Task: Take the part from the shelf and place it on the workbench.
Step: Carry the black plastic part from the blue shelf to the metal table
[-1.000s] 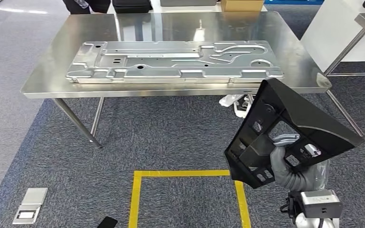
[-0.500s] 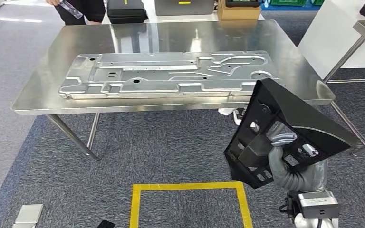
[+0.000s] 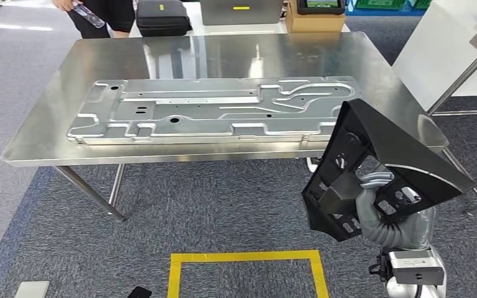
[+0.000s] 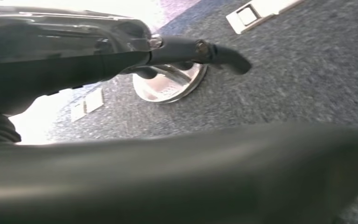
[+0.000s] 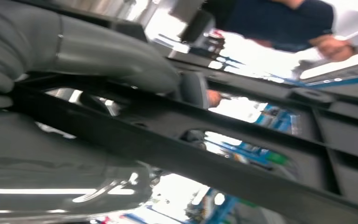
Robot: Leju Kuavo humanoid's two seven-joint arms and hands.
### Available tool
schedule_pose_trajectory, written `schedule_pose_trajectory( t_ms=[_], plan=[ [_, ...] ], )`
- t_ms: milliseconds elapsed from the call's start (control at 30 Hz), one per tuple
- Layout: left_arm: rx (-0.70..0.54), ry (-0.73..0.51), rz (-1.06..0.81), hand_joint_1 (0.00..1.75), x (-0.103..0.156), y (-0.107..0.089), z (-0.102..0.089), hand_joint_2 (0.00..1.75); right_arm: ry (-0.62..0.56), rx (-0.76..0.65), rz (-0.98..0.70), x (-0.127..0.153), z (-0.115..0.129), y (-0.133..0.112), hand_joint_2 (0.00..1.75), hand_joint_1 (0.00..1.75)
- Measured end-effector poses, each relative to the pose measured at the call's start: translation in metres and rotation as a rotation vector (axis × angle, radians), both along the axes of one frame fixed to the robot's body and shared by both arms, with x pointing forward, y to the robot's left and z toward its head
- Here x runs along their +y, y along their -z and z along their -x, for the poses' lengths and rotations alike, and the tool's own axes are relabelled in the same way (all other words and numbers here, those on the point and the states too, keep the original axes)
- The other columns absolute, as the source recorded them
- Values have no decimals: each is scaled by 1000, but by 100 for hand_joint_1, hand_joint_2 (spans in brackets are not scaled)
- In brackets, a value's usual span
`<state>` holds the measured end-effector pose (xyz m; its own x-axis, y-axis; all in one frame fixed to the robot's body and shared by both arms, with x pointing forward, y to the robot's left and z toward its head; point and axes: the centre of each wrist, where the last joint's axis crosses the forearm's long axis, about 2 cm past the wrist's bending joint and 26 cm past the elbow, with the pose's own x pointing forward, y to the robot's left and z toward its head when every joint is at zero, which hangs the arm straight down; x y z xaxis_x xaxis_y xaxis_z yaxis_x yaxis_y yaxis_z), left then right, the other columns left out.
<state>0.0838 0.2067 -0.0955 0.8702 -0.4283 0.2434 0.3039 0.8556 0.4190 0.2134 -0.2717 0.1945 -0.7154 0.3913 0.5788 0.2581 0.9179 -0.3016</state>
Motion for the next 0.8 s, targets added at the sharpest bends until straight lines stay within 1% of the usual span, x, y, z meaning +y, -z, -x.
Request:
schedule_pose_trajectory(
  t_ms=[67,133,300,400,600,800],
  plan=[
    [-1,0,1,0,0,0,-1,175,26,-9,25,0,-1,-2,175,175],
    [-3,-2,2,0,0,0,-2,175,82,-12,78,-1,-1,-4,175,175],
    [11,-14,6,0,0,1,4,175,312,-13,294,-6,-3,-5,175,175],
    [23,-16,6,0,1,1,5,175,413,-20,408,-9,-8,-7,175,175],
    [31,-15,8,0,2,1,5,175,541,-43,555,-17,-14,-9,175,175],
    [35,-12,16,0,2,1,5,175,593,-45,623,-26,-18,-8,175,175]
  ],
)
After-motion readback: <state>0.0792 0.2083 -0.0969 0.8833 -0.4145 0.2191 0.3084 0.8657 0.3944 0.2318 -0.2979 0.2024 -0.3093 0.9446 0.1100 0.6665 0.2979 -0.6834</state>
